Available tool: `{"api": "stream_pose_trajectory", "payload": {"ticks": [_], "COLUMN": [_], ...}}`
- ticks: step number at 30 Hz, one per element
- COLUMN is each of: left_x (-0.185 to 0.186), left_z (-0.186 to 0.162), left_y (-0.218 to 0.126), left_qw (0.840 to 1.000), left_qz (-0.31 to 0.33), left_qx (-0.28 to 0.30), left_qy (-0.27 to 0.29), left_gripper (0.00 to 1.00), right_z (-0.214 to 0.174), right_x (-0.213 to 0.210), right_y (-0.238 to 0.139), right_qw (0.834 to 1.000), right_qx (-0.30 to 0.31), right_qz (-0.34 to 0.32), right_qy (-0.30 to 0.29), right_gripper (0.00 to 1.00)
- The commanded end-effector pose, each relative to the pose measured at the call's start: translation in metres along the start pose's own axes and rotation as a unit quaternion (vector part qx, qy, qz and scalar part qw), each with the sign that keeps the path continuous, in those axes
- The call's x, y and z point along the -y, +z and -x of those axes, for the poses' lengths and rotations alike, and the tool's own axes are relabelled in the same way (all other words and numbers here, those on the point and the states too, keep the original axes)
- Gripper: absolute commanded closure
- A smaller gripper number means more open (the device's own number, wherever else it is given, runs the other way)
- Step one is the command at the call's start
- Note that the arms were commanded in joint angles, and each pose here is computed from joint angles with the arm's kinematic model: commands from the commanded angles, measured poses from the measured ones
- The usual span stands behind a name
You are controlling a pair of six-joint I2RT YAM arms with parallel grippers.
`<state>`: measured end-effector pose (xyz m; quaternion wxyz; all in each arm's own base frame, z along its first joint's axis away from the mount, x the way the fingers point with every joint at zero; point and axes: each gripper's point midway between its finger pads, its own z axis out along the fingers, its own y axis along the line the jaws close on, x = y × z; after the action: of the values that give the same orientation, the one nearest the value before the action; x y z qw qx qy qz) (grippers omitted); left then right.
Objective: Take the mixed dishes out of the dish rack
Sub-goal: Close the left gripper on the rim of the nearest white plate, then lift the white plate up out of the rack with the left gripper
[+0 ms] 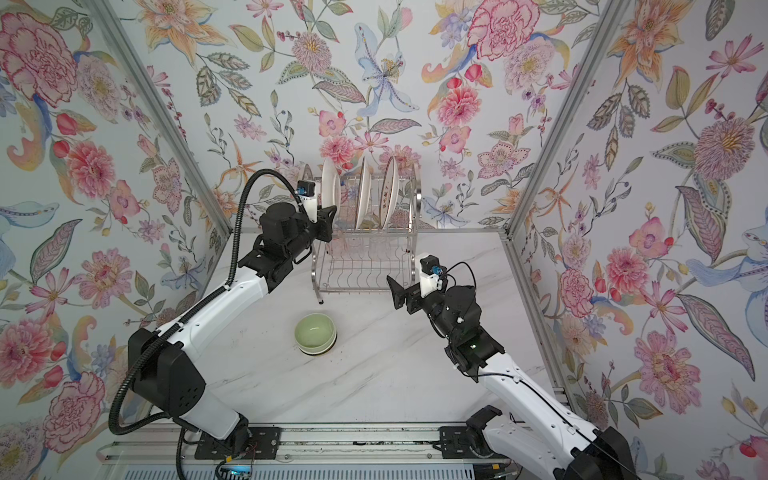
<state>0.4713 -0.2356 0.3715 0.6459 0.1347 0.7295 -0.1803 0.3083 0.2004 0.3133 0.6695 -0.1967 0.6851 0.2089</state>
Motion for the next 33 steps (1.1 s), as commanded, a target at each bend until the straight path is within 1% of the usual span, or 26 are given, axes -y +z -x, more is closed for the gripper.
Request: {"api": "stream_pose_trajectory", "payload": {"ticks": [1,6,9,10,11,13,19,25,26,33], "left_x": [-0.002,-0.001,-0.002,-0.002,-0.001,-0.002,-0.003,0.000,0.001,0.007], "left_z": [0.012,0.009,0.013,0.013,0.015,0.018,0.022,0.031,0.046,0.084], "left_y": [-0.008,-0.006,-0.008,-0.008,-0.009,-0.011,-0.012,-0.013,-0.024,-0.047], "left_qw": [0.999,0.999,0.999,0.999,0.999,0.999,0.999,0.998,0.997,0.990], "left_qz": [0.010,0.008,0.009,0.009,0.009,0.010,0.014,0.006,0.005,-0.006], "left_qx": [0.029,0.025,0.030,0.031,0.033,0.038,0.045,0.059,0.077,0.137], "left_qy": [-0.018,-0.018,-0.017,-0.016,-0.015,-0.015,-0.014,-0.017,-0.017,0.008], "left_gripper": [0.77,0.83,0.85,0.88,0.93,0.97,1.00,1.00,1.00,1.00], "right_z": [-0.002,0.000,-0.001,0.000,0.000,0.000,0.000,-0.002,-0.001,0.001], "right_x": [0.002,0.003,0.003,0.002,0.002,0.002,0.002,0.002,0.002,0.003], "right_y": [-0.003,-0.004,-0.004,-0.004,-0.004,-0.003,-0.004,-0.004,-0.004,-0.004], "right_qw": [1.000,1.000,1.000,1.000,1.000,1.000,1.000,1.000,1.000,1.000], "right_qx": [0.001,0.003,0.002,0.003,0.003,0.003,0.004,0.002,0.002,0.005], "right_qz": [-0.001,-0.003,-0.003,-0.001,0.000,0.000,0.001,0.000,0.000,0.000], "right_qy": [-0.004,-0.004,-0.004,-0.004,-0.003,-0.003,-0.003,-0.003,-0.003,-0.003], "right_gripper": [0.01,0.01,0.01,0.01,0.01,0.01,0.01,0.01,0.01,0.01]}}
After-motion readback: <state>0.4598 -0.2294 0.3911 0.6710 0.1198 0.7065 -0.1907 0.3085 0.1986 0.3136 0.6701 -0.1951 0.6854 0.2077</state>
